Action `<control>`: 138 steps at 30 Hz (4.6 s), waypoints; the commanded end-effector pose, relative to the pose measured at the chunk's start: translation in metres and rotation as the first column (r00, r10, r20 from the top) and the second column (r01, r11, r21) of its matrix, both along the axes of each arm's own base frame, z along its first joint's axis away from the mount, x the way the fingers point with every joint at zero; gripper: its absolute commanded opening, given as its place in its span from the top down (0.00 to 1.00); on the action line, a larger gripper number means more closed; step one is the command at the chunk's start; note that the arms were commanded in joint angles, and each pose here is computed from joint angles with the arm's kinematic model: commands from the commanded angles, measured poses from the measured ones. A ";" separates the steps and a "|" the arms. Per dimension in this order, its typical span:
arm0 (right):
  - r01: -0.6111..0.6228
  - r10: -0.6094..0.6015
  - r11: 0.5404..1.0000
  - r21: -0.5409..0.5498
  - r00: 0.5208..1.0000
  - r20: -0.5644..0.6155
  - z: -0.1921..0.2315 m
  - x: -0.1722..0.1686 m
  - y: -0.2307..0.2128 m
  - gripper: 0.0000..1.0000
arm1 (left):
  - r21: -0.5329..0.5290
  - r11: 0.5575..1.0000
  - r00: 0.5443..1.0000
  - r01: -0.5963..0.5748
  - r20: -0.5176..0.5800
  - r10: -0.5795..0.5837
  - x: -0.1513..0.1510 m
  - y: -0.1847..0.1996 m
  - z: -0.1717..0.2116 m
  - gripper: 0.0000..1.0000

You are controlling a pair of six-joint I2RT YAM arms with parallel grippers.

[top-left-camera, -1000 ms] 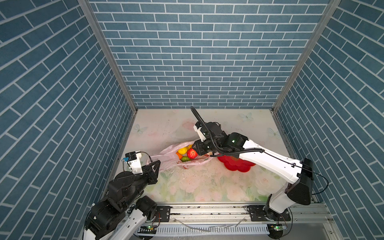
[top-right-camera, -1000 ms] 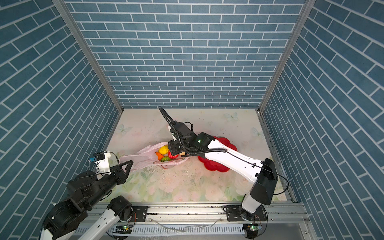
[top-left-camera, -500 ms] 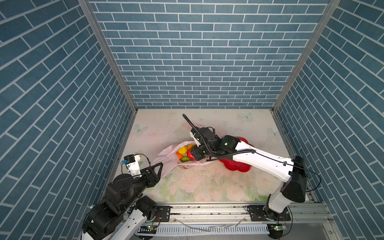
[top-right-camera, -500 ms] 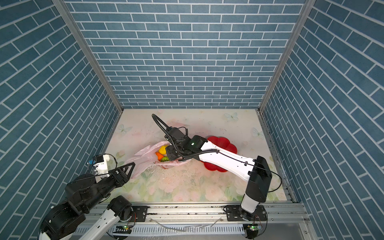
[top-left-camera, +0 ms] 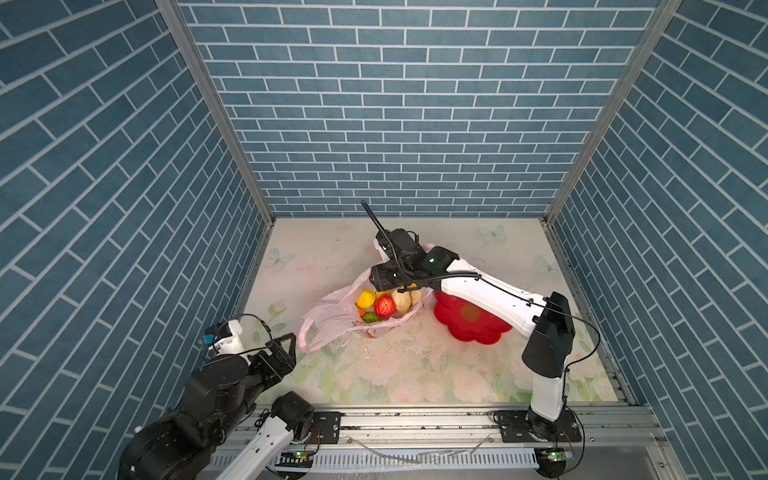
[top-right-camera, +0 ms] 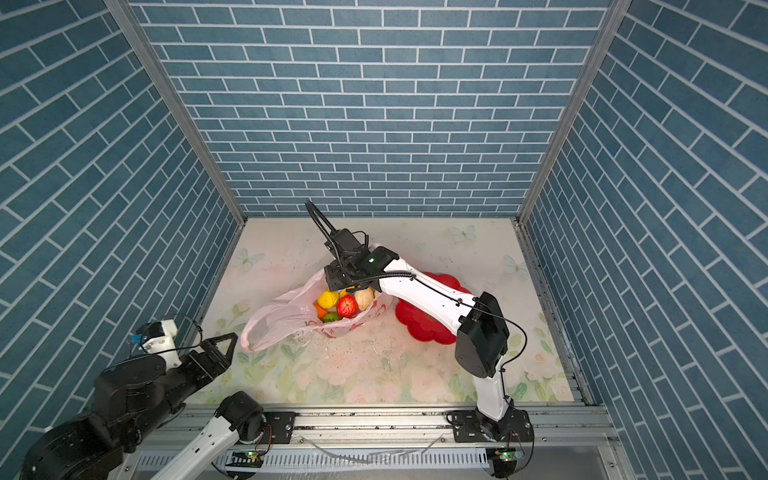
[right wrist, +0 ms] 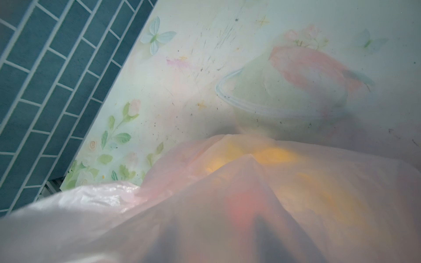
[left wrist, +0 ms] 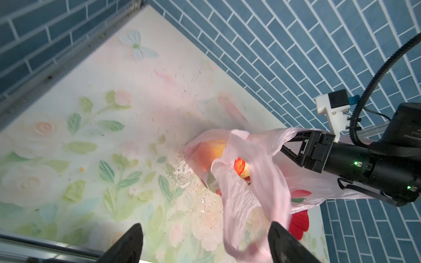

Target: Take the fake fruits out of the plastic bag

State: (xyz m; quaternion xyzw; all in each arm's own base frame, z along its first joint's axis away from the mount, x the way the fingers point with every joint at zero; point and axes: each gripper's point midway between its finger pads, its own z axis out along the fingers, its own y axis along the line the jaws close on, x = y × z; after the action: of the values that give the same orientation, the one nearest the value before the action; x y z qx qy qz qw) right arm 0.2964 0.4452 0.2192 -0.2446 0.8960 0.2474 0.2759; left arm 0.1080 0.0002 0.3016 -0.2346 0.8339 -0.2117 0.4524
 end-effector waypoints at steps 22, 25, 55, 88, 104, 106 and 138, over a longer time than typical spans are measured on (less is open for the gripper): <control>-0.020 0.022 0.999 0.041 0.998 -0.052 -0.023 0.040 0.020 0.12 | 0.020 0.770 0.770 0.638 -0.037 -0.637 0.120 -0.191 0.058 0.25; -0.015 0.019 0.998 0.060 0.997 -0.074 -0.022 0.039 0.019 0.11 | 0.063 0.764 0.765 0.642 -0.116 -0.633 0.125 -0.189 0.033 0.29; 0.051 -0.083 0.985 -0.164 0.978 -0.193 -0.050 -0.020 -0.086 0.31 | 0.249 0.814 0.835 0.525 -0.335 -0.436 0.236 -0.188 -0.104 0.62; -0.141 0.093 0.980 -0.138 0.946 -0.310 -0.147 -0.127 -0.103 0.36 | 0.204 0.914 0.846 0.351 -0.487 -0.216 0.359 -0.120 -0.190 0.60; -0.107 0.080 0.978 -0.181 0.985 -0.153 -0.109 -0.103 -0.091 0.36 | -0.009 0.917 0.848 0.398 -0.378 -0.371 0.326 -0.143 -0.125 0.45; -0.088 0.066 0.980 -0.178 0.990 -0.126 -0.095 -0.094 -0.086 0.36 | -0.039 0.914 0.847 0.405 -0.360 -0.391 0.304 -0.144 -0.112 0.41; 0.193 -0.209 0.976 -0.102 0.961 -0.181 -0.083 -0.030 -0.046 0.78 | -0.313 0.881 0.871 0.354 -0.234 -0.433 0.241 -0.209 -0.142 0.61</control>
State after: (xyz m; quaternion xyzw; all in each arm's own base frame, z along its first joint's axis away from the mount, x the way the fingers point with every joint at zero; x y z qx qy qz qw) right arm 0.2761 0.3971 0.1379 -0.1574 0.9418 0.2012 0.2185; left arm 0.3457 -0.2060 0.1645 -0.1441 0.8878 -0.3742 0.2256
